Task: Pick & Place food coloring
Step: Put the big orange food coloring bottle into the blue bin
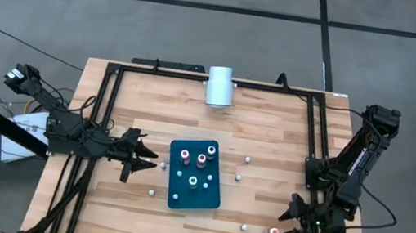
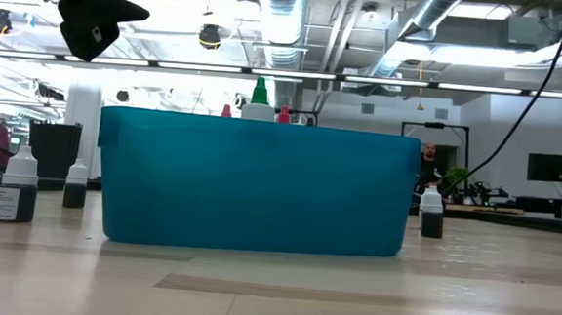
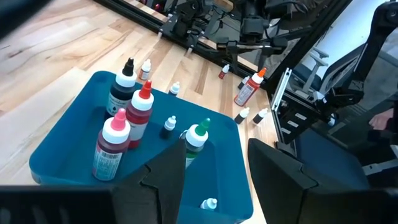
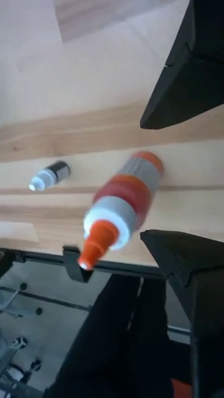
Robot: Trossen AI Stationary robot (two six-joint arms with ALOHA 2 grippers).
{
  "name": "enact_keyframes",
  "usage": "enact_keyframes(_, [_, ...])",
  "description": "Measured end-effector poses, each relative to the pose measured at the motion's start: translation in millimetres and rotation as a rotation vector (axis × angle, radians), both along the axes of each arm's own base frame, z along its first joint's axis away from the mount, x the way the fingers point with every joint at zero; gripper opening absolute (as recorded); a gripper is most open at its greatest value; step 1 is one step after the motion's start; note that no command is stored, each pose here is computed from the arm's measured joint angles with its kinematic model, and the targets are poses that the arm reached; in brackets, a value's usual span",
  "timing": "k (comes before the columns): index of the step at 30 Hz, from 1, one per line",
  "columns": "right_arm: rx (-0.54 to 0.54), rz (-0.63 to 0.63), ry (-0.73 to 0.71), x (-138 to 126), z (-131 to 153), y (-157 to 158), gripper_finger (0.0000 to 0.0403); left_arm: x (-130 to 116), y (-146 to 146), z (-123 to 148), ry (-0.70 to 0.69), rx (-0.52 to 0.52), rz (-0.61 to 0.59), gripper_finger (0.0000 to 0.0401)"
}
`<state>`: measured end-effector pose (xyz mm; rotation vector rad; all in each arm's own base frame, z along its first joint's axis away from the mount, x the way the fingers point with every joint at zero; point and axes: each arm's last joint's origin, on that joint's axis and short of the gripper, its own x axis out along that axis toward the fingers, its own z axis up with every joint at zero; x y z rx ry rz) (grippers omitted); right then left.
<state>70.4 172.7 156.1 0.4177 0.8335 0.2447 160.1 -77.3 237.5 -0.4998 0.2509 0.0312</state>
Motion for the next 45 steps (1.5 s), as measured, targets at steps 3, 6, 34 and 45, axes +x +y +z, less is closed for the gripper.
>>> enact_keyframes(3, [0.022, 0.007, 0.001, 0.1, 1.1, 1.6, 0.0266, 0.3, -0.2, -0.3, 0.002, 0.002, 0.0, 0.0165])
enact_keyframes(6, [0.031, 0.006, -0.002, 0.7, 1.7, 2.2, 0.0266, 2.1, -1.2, -3.5, 0.019, 0.015, -0.001, 0.0165])
enact_keyframes(34, [0.0, -0.072, -0.062, 31.6, -25.8, 19.4, 0.0266, 9.4, -4.5, 1.8, -0.075, 0.104, 0.0, 0.0165])
enact_keyframes(45, [0.0, -0.094, -0.06, 36.1, -25.9, 16.9, 0.0266, 8.8, -4.2, -1.4, -0.044, 0.097, 0.0, 0.0165])
